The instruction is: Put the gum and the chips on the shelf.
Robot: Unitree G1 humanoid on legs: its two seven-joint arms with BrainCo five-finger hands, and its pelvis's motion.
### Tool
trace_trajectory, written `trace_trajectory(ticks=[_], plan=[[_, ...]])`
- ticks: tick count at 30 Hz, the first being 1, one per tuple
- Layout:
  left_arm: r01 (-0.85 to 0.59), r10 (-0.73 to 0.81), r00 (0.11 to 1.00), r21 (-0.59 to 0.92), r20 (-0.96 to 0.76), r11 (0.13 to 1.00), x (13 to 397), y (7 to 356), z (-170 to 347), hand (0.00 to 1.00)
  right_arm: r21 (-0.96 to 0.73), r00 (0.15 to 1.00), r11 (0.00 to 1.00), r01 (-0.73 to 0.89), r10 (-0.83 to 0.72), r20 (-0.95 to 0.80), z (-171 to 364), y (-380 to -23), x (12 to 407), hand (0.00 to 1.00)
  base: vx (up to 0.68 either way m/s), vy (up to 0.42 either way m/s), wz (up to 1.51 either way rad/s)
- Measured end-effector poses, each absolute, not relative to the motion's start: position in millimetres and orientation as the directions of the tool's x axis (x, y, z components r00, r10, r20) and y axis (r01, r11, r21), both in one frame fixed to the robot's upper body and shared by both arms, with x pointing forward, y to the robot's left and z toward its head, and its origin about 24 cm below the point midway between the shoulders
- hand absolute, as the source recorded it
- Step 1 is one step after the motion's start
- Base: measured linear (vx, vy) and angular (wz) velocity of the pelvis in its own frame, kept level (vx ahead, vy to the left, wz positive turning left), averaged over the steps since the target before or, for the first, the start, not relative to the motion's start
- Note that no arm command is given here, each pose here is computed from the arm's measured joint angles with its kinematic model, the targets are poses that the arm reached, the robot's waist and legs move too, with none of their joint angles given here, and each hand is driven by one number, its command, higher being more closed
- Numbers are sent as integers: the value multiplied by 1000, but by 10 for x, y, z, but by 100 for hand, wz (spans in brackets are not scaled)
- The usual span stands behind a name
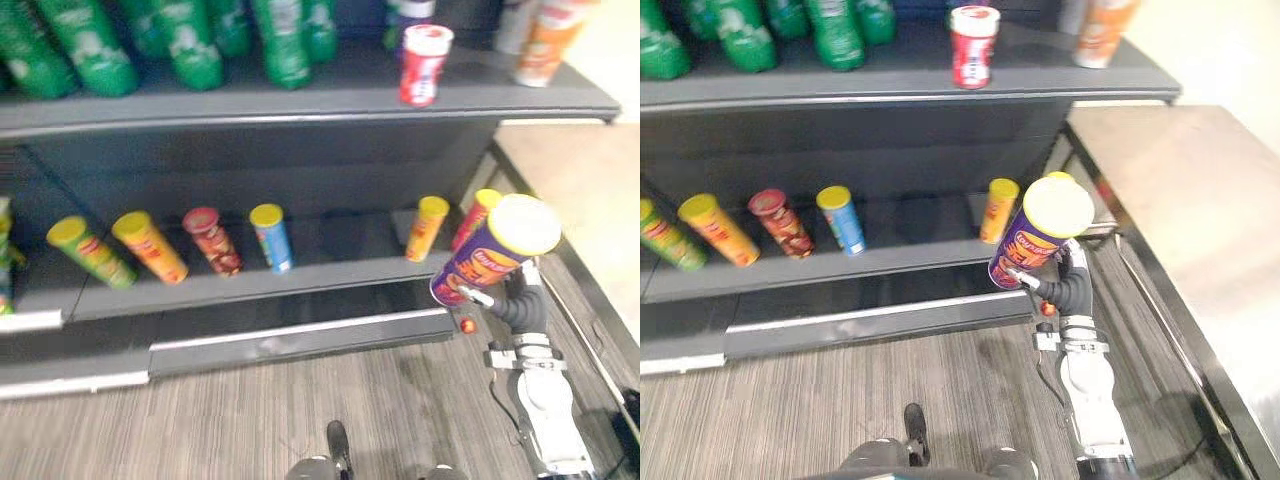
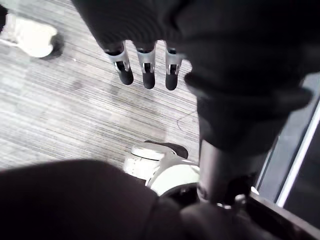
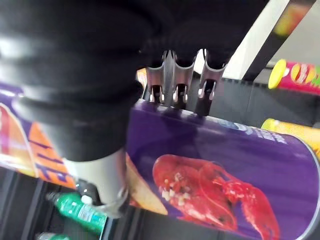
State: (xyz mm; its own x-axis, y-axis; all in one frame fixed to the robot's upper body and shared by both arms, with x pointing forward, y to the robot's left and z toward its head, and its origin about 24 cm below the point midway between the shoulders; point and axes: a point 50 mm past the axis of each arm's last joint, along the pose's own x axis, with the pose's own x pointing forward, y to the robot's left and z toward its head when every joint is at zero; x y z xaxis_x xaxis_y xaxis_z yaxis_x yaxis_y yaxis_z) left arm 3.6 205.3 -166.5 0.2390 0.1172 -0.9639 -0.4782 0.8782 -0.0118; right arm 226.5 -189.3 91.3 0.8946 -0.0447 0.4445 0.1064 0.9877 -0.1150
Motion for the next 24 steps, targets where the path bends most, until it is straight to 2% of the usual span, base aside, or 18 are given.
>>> trace_trajectory(ticks=[8, 13, 18, 24], plan=[[-532, 183, 269, 12, -946, 846, 134, 2200, -1631, 0, -91, 899, 996, 24, 18, 437, 882, -1766, 2301, 100, 18, -36, 61], [-567, 178, 260, 0, -949, 824, 128, 2164, -1644, 0, -80, 906, 997, -10, 43, 420, 851, -1707, 2320, 100, 12, -106, 63], [-603, 186, 241, 4, -952, 798, 103, 2132, -1654, 0, -93, 909, 989, -118, 146, 391, 819, -1499, 2376, 100, 68, -63, 34], [-571, 175, 255, -2, -951, 821, 132, 2099, -1658, 0, -102, 930, 989, -111, 139, 341, 712, -1481, 2425, 100, 96, -42, 17]])
